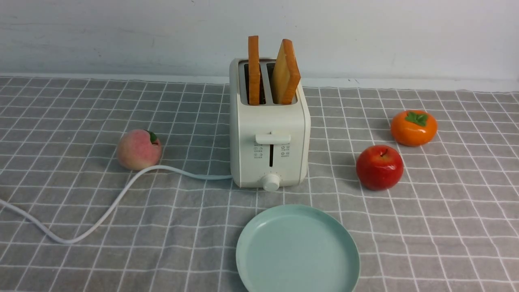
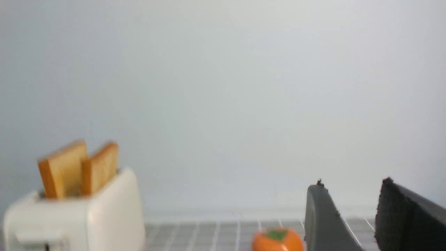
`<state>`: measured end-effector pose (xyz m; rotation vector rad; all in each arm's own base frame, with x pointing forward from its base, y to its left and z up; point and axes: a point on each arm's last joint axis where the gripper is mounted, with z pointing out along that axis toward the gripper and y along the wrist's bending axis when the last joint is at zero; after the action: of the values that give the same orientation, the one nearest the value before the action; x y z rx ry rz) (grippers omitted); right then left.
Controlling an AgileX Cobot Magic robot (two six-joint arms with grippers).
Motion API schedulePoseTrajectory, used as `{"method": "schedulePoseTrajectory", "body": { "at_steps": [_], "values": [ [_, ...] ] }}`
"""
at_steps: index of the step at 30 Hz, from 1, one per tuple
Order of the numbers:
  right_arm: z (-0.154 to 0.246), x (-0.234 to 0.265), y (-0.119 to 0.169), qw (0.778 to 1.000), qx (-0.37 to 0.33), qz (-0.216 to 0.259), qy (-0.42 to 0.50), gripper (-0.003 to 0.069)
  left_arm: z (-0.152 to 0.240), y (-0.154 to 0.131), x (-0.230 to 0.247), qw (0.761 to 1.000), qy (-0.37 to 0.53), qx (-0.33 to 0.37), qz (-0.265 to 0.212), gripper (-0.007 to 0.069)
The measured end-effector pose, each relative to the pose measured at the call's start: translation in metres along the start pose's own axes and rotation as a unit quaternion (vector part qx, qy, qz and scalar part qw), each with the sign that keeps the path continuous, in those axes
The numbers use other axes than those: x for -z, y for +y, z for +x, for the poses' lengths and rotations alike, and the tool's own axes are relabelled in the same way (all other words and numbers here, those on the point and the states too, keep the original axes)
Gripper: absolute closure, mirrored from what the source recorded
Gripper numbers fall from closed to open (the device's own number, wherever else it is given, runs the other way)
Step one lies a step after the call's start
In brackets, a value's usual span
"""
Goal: Take toasted bread from bread machine on grey coffee table place on plate.
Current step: 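Grasp the toast slice in the toaster and pull it up out of the slot with the right gripper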
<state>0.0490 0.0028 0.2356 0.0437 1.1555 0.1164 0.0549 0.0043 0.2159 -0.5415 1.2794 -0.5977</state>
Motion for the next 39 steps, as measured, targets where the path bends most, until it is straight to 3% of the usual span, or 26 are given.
{"method": "schedulePoseTrajectory", "body": {
  "at_steps": [7, 13, 14, 17, 20, 24, 28, 32, 39],
  "values": [
    [-0.033, -0.006, 0.004, 0.996, -0.077, -0.01, -0.047, 0.0419, -0.025, -0.009, 0.003, 0.989, -0.124, 0.068, 0.046, 0.0387],
    [-0.118, -0.035, 0.011, 0.993, -0.111, 0.0, -0.046, 0.0419, -0.077, -0.058, 0.004, 0.976, -0.173, 0.082, 0.105, 0.0387],
    [-0.143, -0.048, 0.013, 0.992, -0.12, 0.007, -0.035, 0.0419, -0.09, -0.073, -0.005, 0.981, -0.151, 0.076, 0.099, 0.0387],
    [-0.164, -0.06, 0.014, 0.992, -0.124, 0.014, -0.023, 0.0419, -0.102, -0.091, -0.019, 0.988, -0.111, 0.058, 0.087, 0.0387],
    [-0.186, -0.085, 0.015, 0.992, -0.126, 0.027, 0.009, 0.0419, -0.116, -0.119, -0.052, 0.999, -0.009, -0.001, 0.051, 0.0387],
    [-0.185, -0.1, 0.013, 0.993, -0.101, 0.039, 0.038, 0.0419, -0.11, -0.126, -0.082, 0.991, 0.117, -0.063, 0.0, 0.0387],
    [-0.167, -0.107, 0.009, 0.995, -0.045, 0.053, 0.076, 0.0419, -0.09, -0.114, -0.106, 0.963, 0.231, -0.126, -0.053, 0.0387],
    [-0.141, -0.109, 0.004, 0.986, -0.044, 0.074, 0.143, 0.0419, -0.082, -0.108, -0.115, 0.957, 0.257, -0.119, -0.067, 0.0387],
    [-0.084, -0.12, -0.003, 0.938, -0.105, 0.118, 0.309, 0.0419, -0.056, -0.108, -0.125, 0.951, 0.303, -0.05, -0.046, 0.0387]
  ]
}}
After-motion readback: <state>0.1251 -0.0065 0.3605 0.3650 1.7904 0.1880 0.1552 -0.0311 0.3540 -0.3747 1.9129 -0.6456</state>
